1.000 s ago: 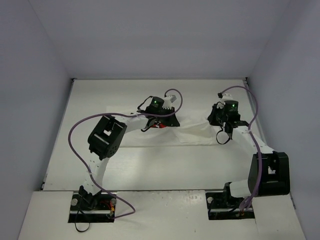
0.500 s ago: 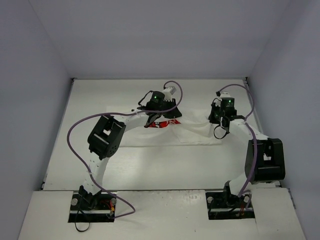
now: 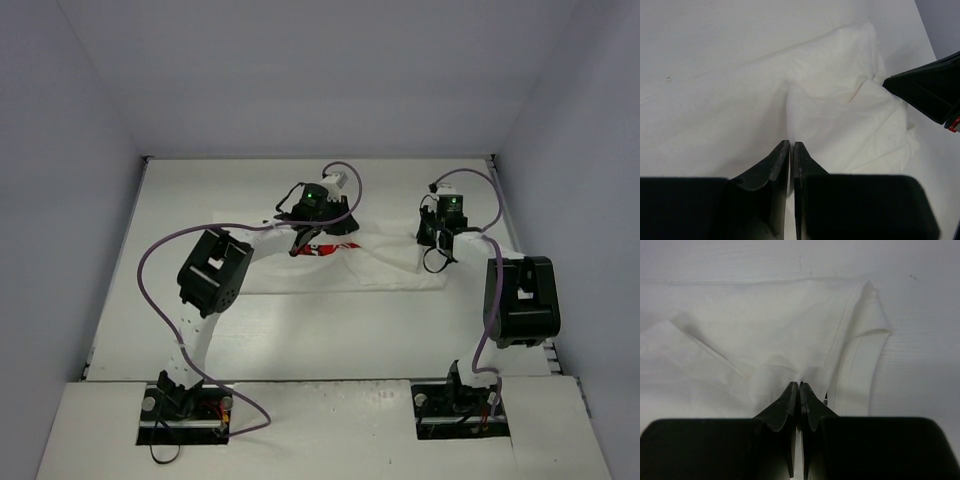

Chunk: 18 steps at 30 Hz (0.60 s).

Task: Fold and stack the t-shirts
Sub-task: Fold the other side of the tshirt into a rectangle

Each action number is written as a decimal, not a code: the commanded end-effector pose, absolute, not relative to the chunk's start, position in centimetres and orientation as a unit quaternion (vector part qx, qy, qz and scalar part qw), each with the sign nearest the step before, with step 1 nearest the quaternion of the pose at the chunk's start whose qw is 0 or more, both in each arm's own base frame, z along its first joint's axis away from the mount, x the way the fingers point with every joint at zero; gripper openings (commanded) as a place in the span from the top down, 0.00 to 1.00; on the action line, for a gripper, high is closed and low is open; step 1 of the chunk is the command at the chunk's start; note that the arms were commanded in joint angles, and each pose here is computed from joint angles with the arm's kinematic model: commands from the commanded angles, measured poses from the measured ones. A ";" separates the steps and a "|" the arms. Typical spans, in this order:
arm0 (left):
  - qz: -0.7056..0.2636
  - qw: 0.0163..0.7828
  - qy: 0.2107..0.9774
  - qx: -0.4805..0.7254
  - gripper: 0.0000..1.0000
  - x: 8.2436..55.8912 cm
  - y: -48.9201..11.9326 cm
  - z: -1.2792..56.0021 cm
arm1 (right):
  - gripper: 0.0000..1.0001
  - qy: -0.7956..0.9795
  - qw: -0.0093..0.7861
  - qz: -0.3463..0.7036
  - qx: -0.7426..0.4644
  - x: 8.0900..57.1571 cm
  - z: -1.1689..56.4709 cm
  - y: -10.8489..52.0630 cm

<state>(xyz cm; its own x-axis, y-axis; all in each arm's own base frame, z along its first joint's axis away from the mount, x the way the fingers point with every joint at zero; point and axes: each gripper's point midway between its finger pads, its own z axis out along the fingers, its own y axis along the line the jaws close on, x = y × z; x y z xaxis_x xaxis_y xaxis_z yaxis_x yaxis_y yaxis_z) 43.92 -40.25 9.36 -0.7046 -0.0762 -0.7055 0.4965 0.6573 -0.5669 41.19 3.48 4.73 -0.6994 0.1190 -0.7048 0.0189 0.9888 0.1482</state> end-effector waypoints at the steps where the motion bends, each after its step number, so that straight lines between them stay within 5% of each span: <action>1: -0.423 0.444 0.780 0.124 0.94 46.2 -40.4 15.4 | 1.00 0.888 0.454 0.070 0.026 42.9 7.6 3.4; 11: -0.444 0.413 0.788 0.106 0.91 45.7 -40.7 12.7 | 0.98 0.894 0.440 0.071 0.043 42.8 6.0 2.8; 14: -0.423 0.393 0.808 0.119 0.78 45.2 -40.1 11.8 | 0.81 0.901 0.423 0.071 0.060 42.3 5.5 2.7; 18: -0.380 0.381 0.833 0.126 0.75 44.7 -38.7 12.2 | 0.64 0.911 0.398 0.061 0.086 40.9 4.8 2.3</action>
